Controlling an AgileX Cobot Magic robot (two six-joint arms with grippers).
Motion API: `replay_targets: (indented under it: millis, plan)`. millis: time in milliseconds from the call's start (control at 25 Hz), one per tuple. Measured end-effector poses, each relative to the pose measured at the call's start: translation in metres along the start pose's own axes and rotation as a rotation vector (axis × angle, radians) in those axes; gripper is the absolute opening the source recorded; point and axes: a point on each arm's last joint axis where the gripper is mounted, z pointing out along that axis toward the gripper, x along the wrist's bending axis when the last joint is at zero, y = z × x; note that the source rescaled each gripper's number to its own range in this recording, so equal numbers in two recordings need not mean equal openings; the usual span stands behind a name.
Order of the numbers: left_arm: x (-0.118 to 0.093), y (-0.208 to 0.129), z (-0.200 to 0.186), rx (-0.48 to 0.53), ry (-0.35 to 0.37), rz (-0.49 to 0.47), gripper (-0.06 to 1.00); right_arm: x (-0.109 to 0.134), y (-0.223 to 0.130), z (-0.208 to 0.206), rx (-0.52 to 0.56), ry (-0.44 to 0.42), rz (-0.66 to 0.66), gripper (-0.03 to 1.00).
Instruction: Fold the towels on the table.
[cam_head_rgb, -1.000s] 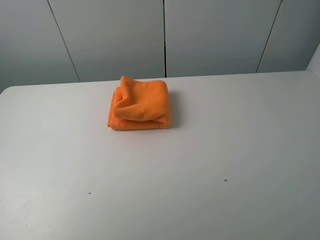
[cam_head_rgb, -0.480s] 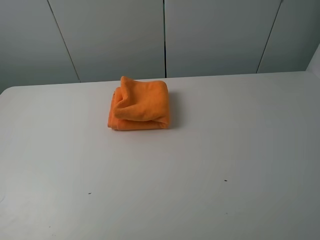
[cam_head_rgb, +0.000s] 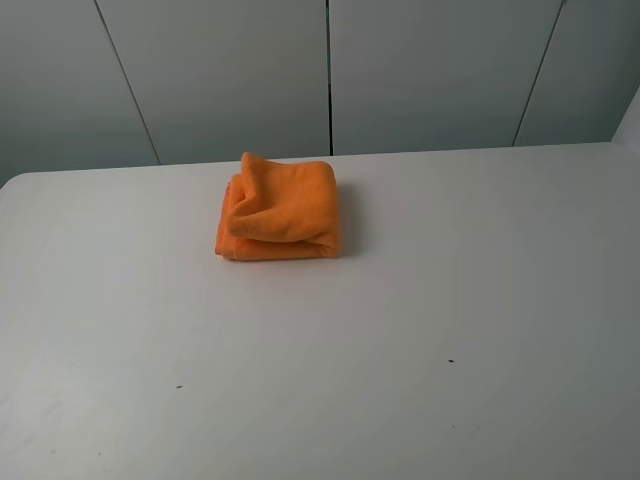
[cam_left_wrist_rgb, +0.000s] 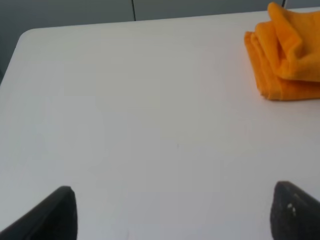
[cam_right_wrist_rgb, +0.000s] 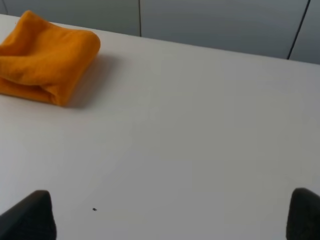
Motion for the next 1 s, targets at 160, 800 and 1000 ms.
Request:
replay_targets:
  millis: [160,800,1000]
  plan:
    - [0.0003,-0.0027,0.005,0.009,0.003,0.002,0.99,0.0007,-0.0025,0.0048,0.005,0.009,-0.008,1.0]
    - [0.0017,-0.0033,0.0094,-0.004,0.019,0.01,0.99,0.0011,-0.0022,0.005,0.004,-0.041,-0.001,1.0]
    - [0.0017,-0.0033,0.0094,-0.004,0.019,0.01,0.99,0.0019,-0.0017,0.0058,0.009,-0.143,0.051,1.0]
